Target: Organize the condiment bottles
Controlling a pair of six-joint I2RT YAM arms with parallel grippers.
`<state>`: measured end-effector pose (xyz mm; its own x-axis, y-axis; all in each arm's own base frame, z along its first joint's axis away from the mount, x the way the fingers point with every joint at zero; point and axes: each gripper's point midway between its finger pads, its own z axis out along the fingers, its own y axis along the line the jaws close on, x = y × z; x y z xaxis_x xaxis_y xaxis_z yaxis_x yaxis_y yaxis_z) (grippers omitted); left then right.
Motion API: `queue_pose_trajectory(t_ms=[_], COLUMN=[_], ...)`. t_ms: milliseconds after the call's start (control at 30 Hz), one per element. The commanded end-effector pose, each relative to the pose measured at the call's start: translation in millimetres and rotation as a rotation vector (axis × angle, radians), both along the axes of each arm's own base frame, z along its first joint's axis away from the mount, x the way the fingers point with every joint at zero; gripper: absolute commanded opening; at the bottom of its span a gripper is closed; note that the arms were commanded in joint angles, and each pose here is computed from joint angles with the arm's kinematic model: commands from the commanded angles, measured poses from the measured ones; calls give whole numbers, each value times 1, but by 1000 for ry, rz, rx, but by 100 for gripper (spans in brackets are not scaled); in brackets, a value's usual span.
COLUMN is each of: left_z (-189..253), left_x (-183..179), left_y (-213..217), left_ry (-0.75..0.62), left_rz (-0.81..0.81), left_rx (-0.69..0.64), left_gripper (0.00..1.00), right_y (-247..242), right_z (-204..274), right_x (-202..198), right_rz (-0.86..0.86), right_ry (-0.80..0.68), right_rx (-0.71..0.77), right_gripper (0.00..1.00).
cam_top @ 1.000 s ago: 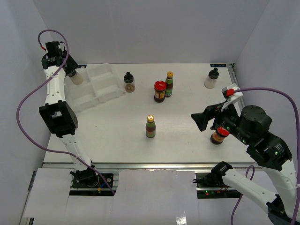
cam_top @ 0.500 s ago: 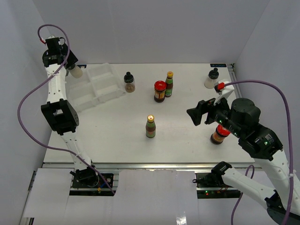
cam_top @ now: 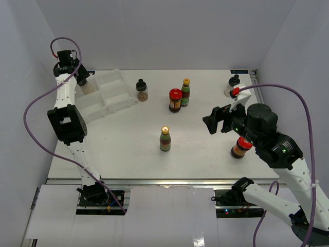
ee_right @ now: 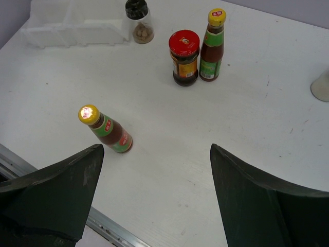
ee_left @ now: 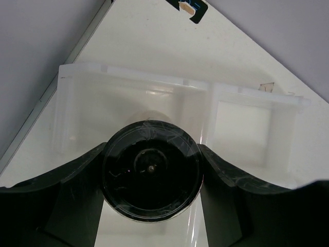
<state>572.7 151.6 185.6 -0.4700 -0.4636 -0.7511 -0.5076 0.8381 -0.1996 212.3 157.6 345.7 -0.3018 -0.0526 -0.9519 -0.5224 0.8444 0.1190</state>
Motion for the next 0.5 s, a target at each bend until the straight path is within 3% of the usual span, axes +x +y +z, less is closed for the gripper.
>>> queue_pose_trajectory(t_ms=[0,200,300,467], left_z=[12,-6,-13,-24], left_x=[13,11,11,11], left_y=[4,6,4,0], left_ry=[-68,-33,-22,4], left_rz=[-1,2,-8,-20], left_rx=[36,39,36,30], left_gripper=[0,0,18,34], right_y=[-1,-4,-5,-6], right_z=[11,10,10,10], right_x=[7,9,9,10], right_rz=[-18,-33,-34,-40], right_ry=[-58,-64,-67,-71], right_rx=[7,-5,-9,-18], right_gripper=[90,90,90,90])
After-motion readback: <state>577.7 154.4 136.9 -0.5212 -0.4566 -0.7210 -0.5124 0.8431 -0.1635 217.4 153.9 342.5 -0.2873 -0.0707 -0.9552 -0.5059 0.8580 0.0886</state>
